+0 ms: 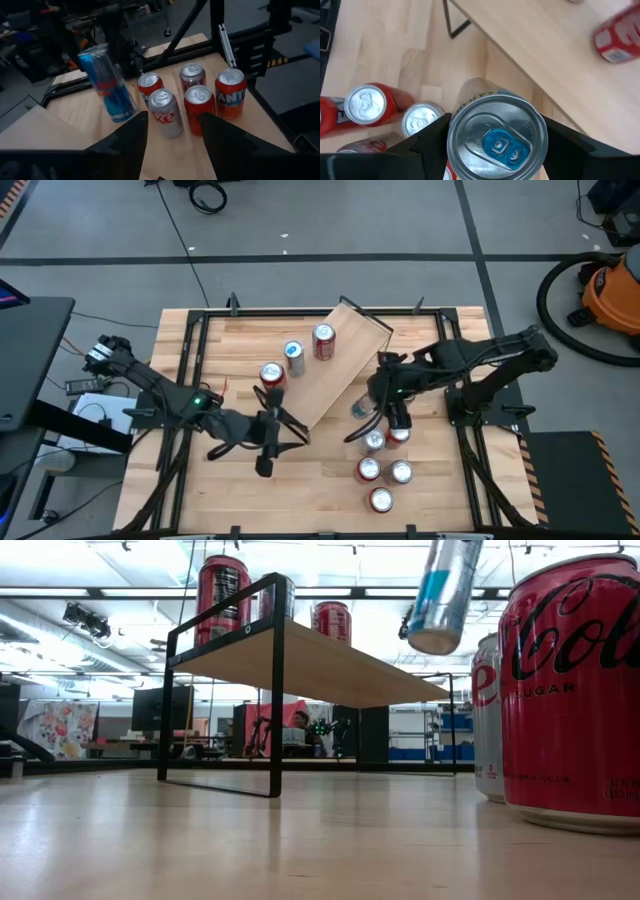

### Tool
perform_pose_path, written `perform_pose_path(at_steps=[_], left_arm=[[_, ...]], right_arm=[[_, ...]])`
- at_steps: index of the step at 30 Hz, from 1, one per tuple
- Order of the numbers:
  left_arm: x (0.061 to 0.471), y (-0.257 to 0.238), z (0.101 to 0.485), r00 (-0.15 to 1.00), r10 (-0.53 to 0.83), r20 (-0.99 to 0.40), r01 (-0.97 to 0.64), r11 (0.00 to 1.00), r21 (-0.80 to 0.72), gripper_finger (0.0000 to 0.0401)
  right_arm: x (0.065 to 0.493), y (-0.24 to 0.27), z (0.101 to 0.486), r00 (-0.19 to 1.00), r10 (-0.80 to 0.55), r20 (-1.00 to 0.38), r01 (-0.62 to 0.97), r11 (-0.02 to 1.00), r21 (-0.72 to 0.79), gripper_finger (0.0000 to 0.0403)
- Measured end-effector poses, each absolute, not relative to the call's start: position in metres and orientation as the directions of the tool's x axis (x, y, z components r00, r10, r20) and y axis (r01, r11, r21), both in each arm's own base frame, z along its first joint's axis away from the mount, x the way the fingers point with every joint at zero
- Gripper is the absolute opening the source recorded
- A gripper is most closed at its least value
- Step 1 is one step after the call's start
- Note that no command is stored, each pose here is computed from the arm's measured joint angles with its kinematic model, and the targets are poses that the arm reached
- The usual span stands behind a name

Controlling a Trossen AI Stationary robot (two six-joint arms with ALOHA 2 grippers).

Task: Place canned beverage on shelf
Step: Put the blue soda can on the shelf aligned with the other blue soda can

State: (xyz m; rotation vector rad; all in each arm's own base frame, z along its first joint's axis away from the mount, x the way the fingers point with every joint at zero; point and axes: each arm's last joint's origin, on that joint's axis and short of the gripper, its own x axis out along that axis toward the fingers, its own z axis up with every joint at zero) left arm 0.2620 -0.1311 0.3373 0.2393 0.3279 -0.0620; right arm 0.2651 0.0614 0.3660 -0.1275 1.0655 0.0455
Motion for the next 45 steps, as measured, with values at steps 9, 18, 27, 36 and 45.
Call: perform_pose_path(at_steps=[9,18,27,36,45], left_arm=[[0.253,-0.126,0.349,0.887,0.057,-0.459,0.051,0.975,0.218,0.0192],[0.24,-0.129,0.351,0.835,0.06,-0.546,0.093,0.964,0.248,0.0192],[0.238,-0.127,0.347,0.814,0.075,-0.576,0.089,0.964,0.251,0.0192],[0.238,-0.127,0.347,0.81,0.078,-0.581,0.081,0.966,0.244,0.0192],[0.238,-0.127,0.347,0.81,0.078,-0.581,0.074,0.969,0.234,0.0192]], right_arm=[[0.321,0.085,0.387,0.423,-0.048,-0.905,-0.25,0.954,-0.168,0.0261],[0.361,0.077,0.4,0.478,-0.128,-0.869,-0.259,0.925,-0.279,0.0261],[0.379,0.039,0.391,0.429,-0.162,-0.889,-0.22,0.935,-0.277,0.0261],[0.381,0.027,0.389,0.418,-0.142,-0.897,-0.226,0.94,-0.255,0.0272],[0.384,0.026,0.388,0.427,-0.143,-0.893,-0.221,0.941,-0.257,0.0291]])
